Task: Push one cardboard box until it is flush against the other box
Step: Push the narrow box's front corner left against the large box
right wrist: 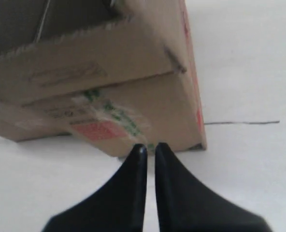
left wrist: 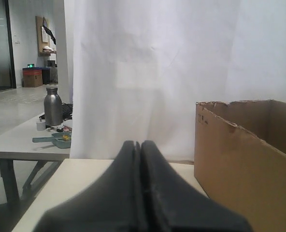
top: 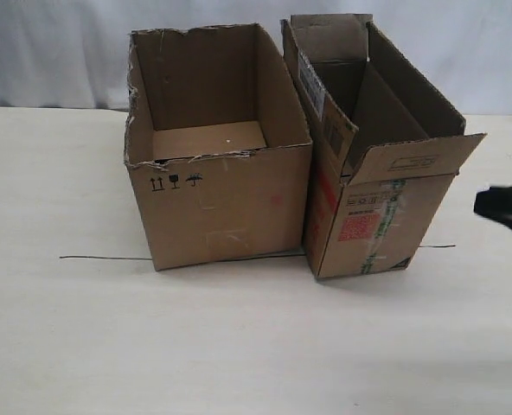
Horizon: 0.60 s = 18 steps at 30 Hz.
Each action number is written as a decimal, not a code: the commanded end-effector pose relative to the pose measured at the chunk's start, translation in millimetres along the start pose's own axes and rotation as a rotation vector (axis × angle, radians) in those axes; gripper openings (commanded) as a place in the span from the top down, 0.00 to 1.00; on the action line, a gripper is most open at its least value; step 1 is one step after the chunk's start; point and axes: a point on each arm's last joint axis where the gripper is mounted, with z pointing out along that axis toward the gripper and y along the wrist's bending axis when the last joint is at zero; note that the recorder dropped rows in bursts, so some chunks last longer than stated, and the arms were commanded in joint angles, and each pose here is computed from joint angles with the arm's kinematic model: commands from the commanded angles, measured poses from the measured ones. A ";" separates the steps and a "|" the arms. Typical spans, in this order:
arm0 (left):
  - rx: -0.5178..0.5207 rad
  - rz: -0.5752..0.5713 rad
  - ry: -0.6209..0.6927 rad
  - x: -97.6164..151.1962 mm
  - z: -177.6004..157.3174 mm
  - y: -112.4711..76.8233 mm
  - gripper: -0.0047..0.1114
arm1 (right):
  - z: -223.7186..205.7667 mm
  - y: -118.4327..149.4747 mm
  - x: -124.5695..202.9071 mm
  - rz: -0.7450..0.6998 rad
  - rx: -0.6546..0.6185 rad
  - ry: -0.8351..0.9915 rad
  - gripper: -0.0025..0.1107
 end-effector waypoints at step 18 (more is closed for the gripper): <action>0.007 -0.001 -0.006 0.4 -0.3 -0.4 0.96 | 58.8 45.8 54.5 -0.234 0.101 0.046 0.93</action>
